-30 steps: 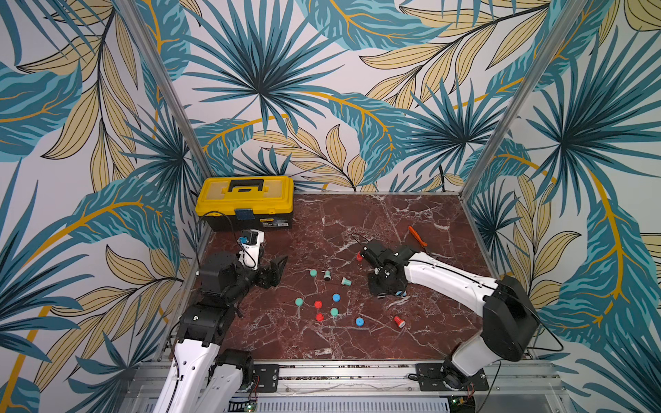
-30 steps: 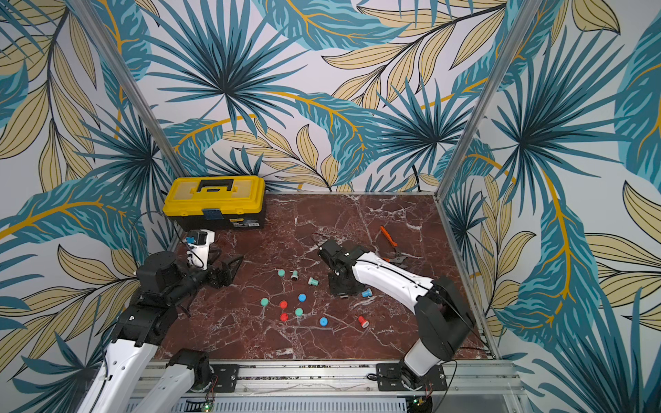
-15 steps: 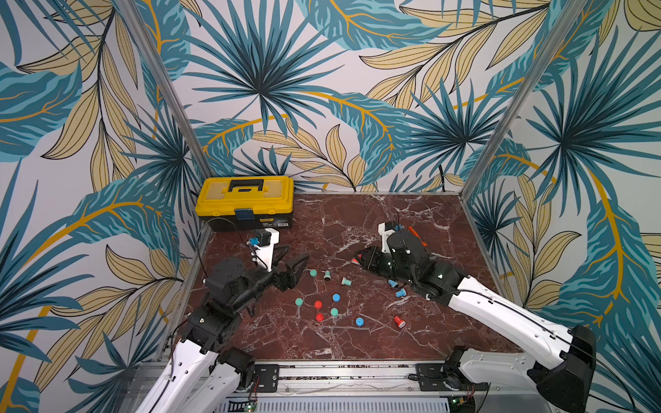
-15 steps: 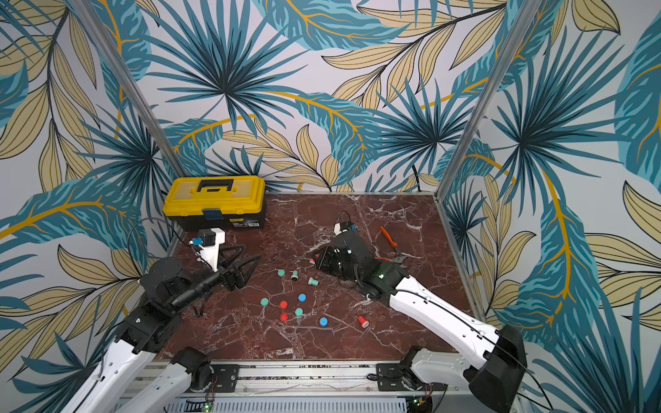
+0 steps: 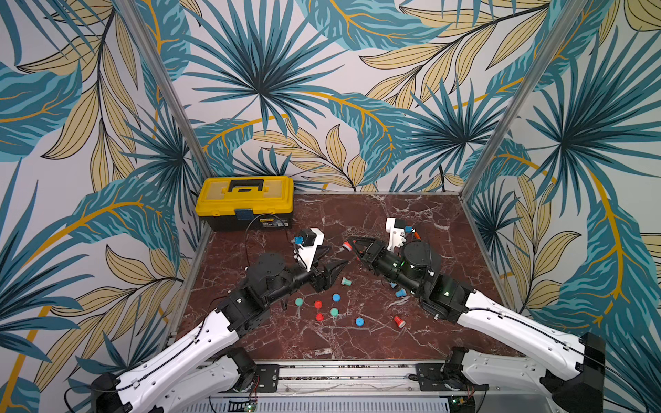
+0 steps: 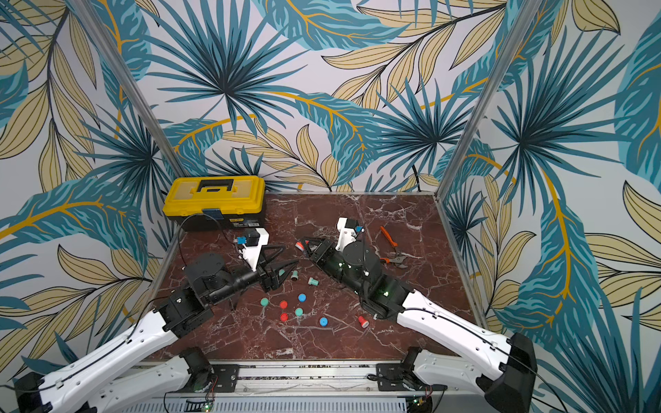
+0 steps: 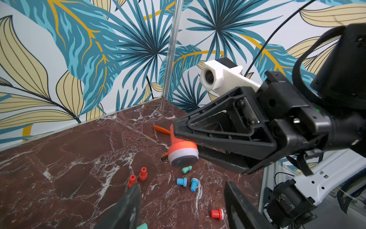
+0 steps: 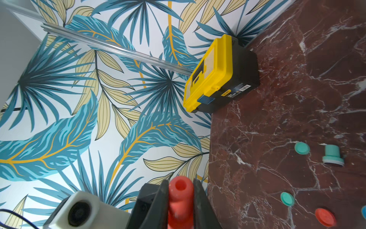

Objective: Close the stamp cap
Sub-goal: Pick up the stamp from the center of the board.

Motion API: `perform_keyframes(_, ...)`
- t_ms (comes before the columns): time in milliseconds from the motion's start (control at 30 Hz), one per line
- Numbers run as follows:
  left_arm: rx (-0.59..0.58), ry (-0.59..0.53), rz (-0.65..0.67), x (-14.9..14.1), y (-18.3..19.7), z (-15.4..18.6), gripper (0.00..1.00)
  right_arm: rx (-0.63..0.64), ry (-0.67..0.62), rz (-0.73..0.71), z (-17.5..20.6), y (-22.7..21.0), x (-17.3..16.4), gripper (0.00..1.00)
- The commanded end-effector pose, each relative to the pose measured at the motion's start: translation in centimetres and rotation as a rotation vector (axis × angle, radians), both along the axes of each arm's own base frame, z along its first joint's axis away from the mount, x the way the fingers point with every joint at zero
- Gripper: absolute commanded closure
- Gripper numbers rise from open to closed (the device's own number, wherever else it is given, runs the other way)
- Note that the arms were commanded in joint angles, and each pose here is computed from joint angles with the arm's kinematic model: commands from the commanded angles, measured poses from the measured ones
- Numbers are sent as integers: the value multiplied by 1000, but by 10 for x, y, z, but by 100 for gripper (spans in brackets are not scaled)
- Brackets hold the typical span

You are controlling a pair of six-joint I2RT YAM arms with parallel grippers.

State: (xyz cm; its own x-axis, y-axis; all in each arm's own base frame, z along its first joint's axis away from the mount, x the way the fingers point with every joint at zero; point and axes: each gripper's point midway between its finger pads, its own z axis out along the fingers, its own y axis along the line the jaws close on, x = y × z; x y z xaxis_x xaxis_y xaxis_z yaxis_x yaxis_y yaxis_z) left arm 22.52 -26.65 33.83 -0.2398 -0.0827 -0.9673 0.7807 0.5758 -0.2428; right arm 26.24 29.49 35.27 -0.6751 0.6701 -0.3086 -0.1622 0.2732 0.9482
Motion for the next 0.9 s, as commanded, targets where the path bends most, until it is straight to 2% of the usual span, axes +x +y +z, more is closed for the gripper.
perform_keyframes(0,-44,-90,42,5,2,33,36,53,-17,-11,8,2,-2,98)
perform_keyframes(300,-45,-102,29,7,-4,41,48,62,-5,28,6,12,-7,98)
perform_keyframes(633,-21,-83,-36,5,-17,30,50,80,-18,41,9,13,-12,98)
perform_keyframes(867,-22,-93,16,9,-9,31,60,84,-24,78,12,19,-17,98)
